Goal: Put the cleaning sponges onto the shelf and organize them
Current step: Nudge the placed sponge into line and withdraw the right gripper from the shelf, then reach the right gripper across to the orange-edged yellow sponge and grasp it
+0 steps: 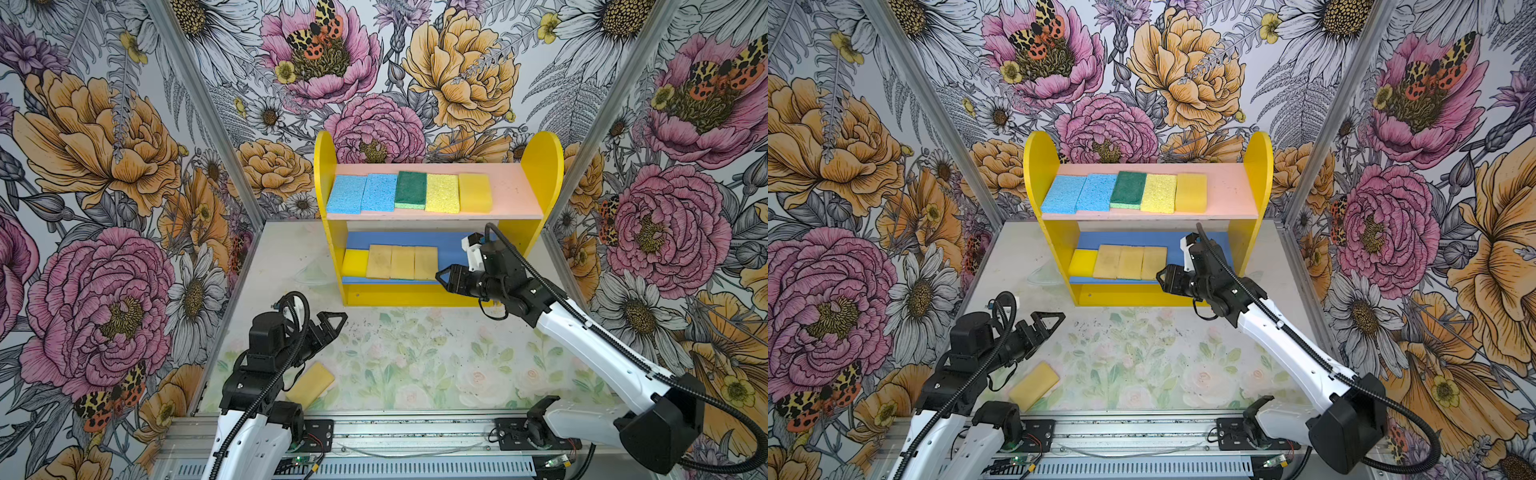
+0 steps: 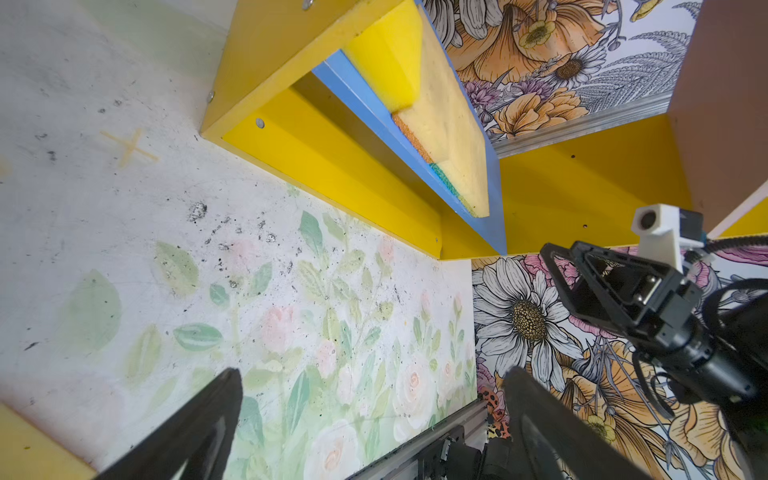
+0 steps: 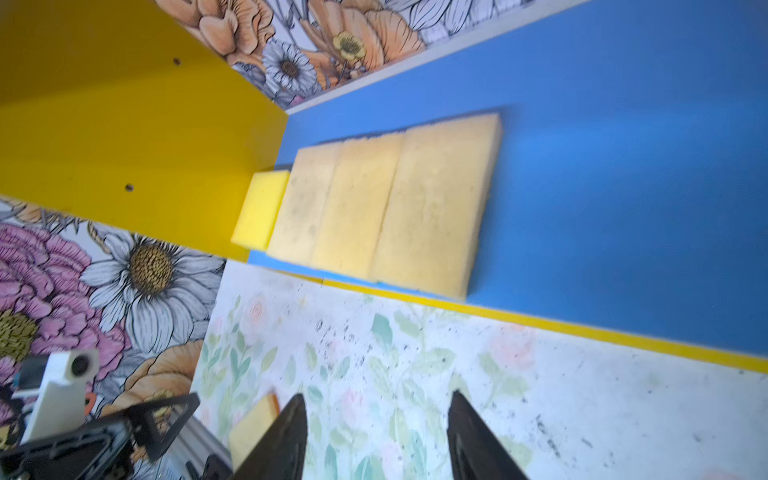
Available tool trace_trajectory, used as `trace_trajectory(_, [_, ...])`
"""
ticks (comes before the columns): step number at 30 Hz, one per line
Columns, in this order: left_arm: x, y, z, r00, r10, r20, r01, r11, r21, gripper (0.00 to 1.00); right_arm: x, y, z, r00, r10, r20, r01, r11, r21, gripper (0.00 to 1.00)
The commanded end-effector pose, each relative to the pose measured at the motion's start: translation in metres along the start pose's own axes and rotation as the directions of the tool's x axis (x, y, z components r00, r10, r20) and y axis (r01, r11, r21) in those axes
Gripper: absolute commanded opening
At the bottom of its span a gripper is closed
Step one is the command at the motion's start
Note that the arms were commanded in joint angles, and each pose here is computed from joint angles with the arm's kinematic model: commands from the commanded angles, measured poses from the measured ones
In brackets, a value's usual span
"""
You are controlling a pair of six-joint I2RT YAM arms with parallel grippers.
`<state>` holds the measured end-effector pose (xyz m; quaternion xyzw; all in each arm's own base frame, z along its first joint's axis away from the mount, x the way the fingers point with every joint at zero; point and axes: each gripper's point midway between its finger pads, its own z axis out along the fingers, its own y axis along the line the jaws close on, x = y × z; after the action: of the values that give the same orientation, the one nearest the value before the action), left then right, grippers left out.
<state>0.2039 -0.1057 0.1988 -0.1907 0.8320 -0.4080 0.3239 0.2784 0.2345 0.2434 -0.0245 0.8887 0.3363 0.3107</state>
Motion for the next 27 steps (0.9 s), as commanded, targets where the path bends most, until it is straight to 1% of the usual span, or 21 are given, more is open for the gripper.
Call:
trace_trajectory(1, [-0.005, -0.006, -0.009, 1.000, -0.009, 0.026, 0.009, 1.000, 0.002, 0.99, 0.051, 0.001, 0.006, 0.995, 0.058, -0.085, -0.058, 0.998, -0.001, 0.56])
trace_trajectory(3, [-0.004, -0.003, -0.011, 0.999, -0.022, 0.034, 0.023, 1.000, -0.011, 0.99, 0.084, 0.009, 0.014, 0.986, 0.069, -0.152, -0.076, 0.996, -0.042, 0.56])
trace_trajectory(4, [-0.004, -0.001, -0.012, 0.999, -0.029, 0.044, 0.030, 0.999, -0.024, 0.99, 0.104, 0.019, 0.019, 0.980, 0.063, -0.191, -0.080, 0.994, -0.081, 0.57])
trace_trajectory(7, [-0.008, 0.010, -0.018, 0.994, -0.064, 0.089, 0.071, 0.994, -0.082, 0.99, 0.145, 0.045, 0.039, 0.960, 0.059, -0.273, -0.113, 0.975, -0.189, 0.58])
trace_trajectory(11, [-0.011, 0.032, -0.024, 0.981, -0.128, 0.146, 0.154, 0.970, -0.189, 0.99, 0.180, 0.088, 0.071, 0.937, 0.006, -0.350, -0.119, 0.946, -0.303, 0.58])
trace_trajectory(14, [-0.012, 0.044, -0.033, 0.971, -0.152, 0.186, 0.197, 0.947, -0.255, 0.99, 0.205, 0.120, 0.100, 0.912, -0.034, -0.408, -0.130, 0.921, -0.367, 0.58])
trace_trajectory(18, [-0.017, 0.048, -0.050, 0.956, -0.148, 0.254, 0.222, 0.929, -0.295, 0.99, 0.236, 0.150, 0.136, 0.875, -0.096, -0.475, -0.118, 0.908, -0.401, 0.58])
trace_trajectory(21, [-0.023, 0.047, -0.062, 0.948, -0.125, 0.294, 0.219, 0.924, -0.314, 0.99, 0.247, 0.169, 0.153, 0.858, -0.134, -0.495, -0.106, 0.898, -0.427, 0.58])
trace_trajectory(27, [-0.022, 0.046, -0.062, 0.950, -0.122, 0.287, 0.214, 0.924, -0.318, 0.99, 0.260, 0.173, 0.187, 0.834, -0.152, -0.531, -0.084, 0.915, -0.394, 0.58])
